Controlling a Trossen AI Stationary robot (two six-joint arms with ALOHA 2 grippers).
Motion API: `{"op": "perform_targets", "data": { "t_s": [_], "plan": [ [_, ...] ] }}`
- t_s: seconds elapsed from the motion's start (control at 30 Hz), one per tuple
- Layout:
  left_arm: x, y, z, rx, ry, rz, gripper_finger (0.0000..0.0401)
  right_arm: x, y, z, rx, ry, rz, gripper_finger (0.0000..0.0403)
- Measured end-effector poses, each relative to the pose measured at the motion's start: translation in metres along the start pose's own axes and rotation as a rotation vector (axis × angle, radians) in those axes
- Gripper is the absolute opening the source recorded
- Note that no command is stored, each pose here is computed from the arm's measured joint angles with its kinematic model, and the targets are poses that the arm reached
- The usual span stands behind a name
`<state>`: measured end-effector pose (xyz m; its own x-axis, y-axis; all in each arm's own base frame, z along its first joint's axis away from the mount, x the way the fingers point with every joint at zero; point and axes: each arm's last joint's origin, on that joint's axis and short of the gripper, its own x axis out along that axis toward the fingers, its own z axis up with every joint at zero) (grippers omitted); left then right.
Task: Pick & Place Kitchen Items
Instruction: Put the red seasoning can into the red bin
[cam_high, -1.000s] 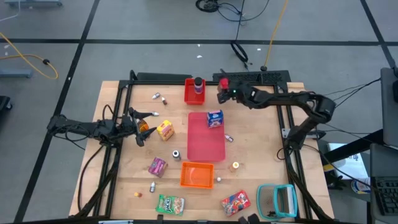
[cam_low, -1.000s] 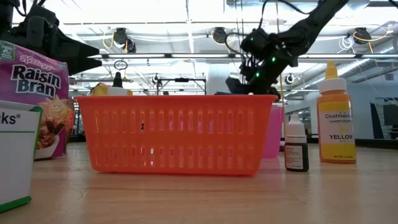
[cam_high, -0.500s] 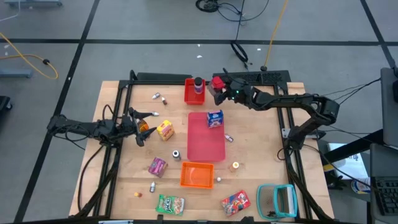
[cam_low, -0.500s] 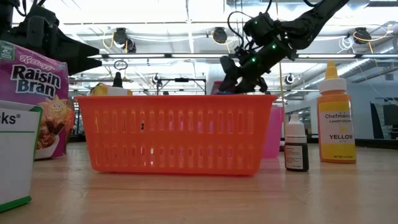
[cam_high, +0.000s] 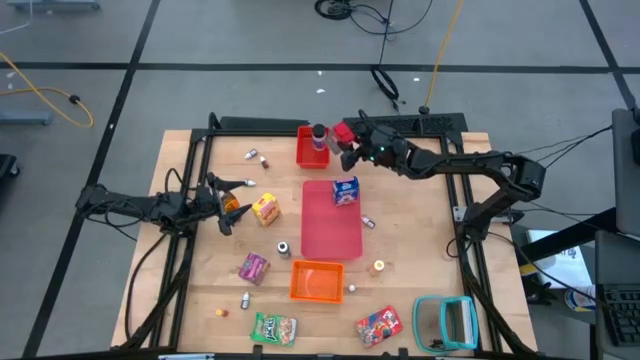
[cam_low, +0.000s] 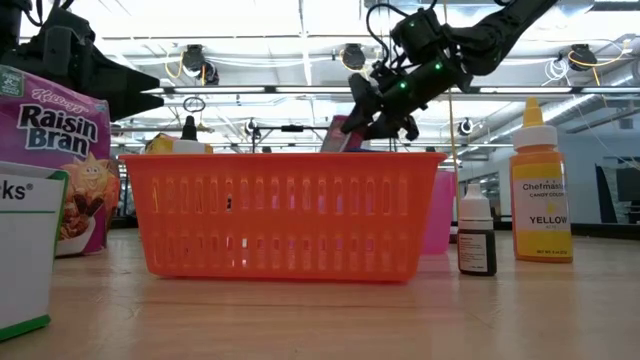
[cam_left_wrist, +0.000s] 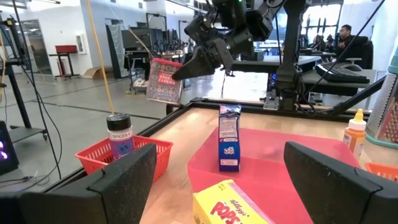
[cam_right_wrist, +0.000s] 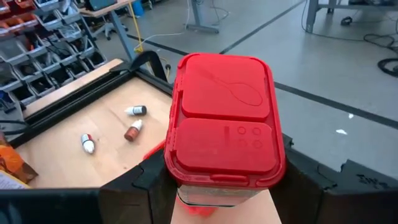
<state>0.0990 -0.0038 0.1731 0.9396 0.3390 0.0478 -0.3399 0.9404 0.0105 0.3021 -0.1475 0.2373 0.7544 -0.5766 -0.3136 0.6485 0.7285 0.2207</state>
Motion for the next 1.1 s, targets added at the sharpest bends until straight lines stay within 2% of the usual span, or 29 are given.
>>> {"op": "perform_targets", "data": {
  "t_s": [0.37, 0.67, 0.87, 1.1],
  "plan": [
    [0.0, 0.0, 0.0, -0.003, 0.0, 0.0, 0.0351, 0.008, 0.007, 0.004, -0.038, 0.009, 0.037, 0.0199],
    [0.0, 0.0, 0.0, -0.003, 0.0, 0.0, 0.0351, 0.038, 0.017, 0.001, -0.074, 0.057, 0.108, 0.0199],
    [0.0, 0.0, 0.0, -0.003, 0.0, 0.0, 0.0351, 0.056, 0.022, -0.003, -0.143, 0.082, 0.109, 0.0199],
    [0.0, 0.0, 0.0, 0.002, 0.0, 0.001, 0.0351, 0.071, 0.024, -0.009, -0.166, 0.114, 0.123, 0.0199]
  ]
}}
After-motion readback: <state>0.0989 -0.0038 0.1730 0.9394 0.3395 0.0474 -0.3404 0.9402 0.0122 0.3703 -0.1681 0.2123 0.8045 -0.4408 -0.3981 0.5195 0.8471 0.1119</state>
